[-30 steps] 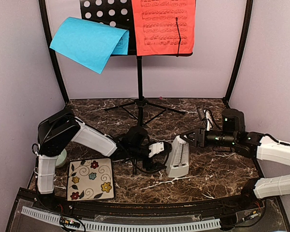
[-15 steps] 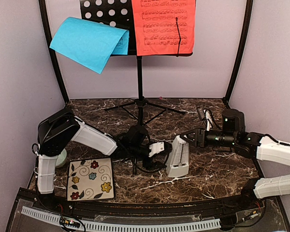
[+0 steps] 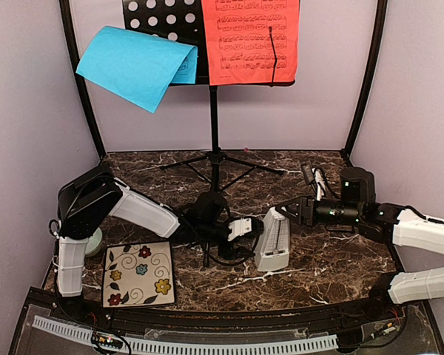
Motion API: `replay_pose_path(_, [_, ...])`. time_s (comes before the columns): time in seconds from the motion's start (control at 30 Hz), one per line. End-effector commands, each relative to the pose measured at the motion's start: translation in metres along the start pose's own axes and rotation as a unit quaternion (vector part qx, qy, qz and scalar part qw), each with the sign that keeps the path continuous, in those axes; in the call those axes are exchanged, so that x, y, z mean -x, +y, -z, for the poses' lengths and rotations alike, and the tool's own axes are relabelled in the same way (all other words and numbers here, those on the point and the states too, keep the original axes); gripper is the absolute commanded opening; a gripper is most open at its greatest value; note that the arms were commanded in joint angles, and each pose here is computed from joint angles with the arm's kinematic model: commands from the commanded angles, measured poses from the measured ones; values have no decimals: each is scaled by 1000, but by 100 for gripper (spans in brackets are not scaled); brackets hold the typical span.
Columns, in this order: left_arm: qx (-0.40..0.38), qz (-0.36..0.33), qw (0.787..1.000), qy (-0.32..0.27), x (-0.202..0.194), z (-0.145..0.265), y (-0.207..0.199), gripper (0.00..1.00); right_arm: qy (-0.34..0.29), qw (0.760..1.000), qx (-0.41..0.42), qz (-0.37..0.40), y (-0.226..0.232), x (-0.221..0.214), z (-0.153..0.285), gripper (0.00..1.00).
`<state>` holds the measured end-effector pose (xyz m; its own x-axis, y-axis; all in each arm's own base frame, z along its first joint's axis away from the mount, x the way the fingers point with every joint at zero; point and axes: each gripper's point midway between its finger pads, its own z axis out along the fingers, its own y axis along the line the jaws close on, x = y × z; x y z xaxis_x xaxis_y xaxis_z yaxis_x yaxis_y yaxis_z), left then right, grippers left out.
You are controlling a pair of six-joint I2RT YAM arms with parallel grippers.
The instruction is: Set up the instrument practice props
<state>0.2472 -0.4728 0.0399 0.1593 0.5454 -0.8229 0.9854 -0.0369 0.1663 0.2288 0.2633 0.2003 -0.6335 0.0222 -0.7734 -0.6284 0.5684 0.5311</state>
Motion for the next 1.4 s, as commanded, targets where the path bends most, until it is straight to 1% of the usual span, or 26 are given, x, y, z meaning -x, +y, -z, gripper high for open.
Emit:
replay_pose_path(0.0, [10,-18,1000,-3,8,-1,7,61,75,996,-41,-15,-26,-49,-3,42])
replay_pose_path(0.07, [11,-19,1000,-1,7,-2,8,59,75,996,-41,-13,-25,-48,-4,42])
replay_pose_path(0.53, [18,-25,1000,1,9,-1,11,55,78,996,-40,-11,-24,-49,-3,42])
replay_pose_path(0.6, [19,-24,1000,-1,11,0,12,58,76,996,-40,-11,-24,-48,-3,42])
replay_pose_path(0.67, [24,-25,999,-9,18,5,13,67,68,997,-39,-10,-21,-42,-1,44])
replay_pose_path(0.73, [33,-25,999,-25,31,13,15,74,58,998,-40,-7,-18,-33,1,50])
replay_pose_path(0.8, [46,-30,997,-45,50,28,18,78,37,998,-42,-4,-12,-16,6,57])
replay_pose_path(0.9, [64,-34,995,-62,68,48,21,82,-1,999,-36,-3,-1,11,17,68])
replay_pose_path(1.03, [81,-33,994,-71,81,70,21,83,-38,999,-37,-6,6,40,32,75])
replay_pose_path(1.1, [96,-29,992,-77,84,81,21,83,-43,997,-59,-14,-4,45,37,76])
replay_pose_path(1.17, [109,-18,991,-80,83,91,20,83,-34,993,-103,-36,-29,37,41,73])
replay_pose_path(1.23, [122,-1,989,-86,82,101,19,83,-19,987,-142,-71,-59,17,43,69])
replay_pose_path(1.37, [156,41,982,-98,79,120,20,81,-1,976,-181,-122,-101,-28,44,62])
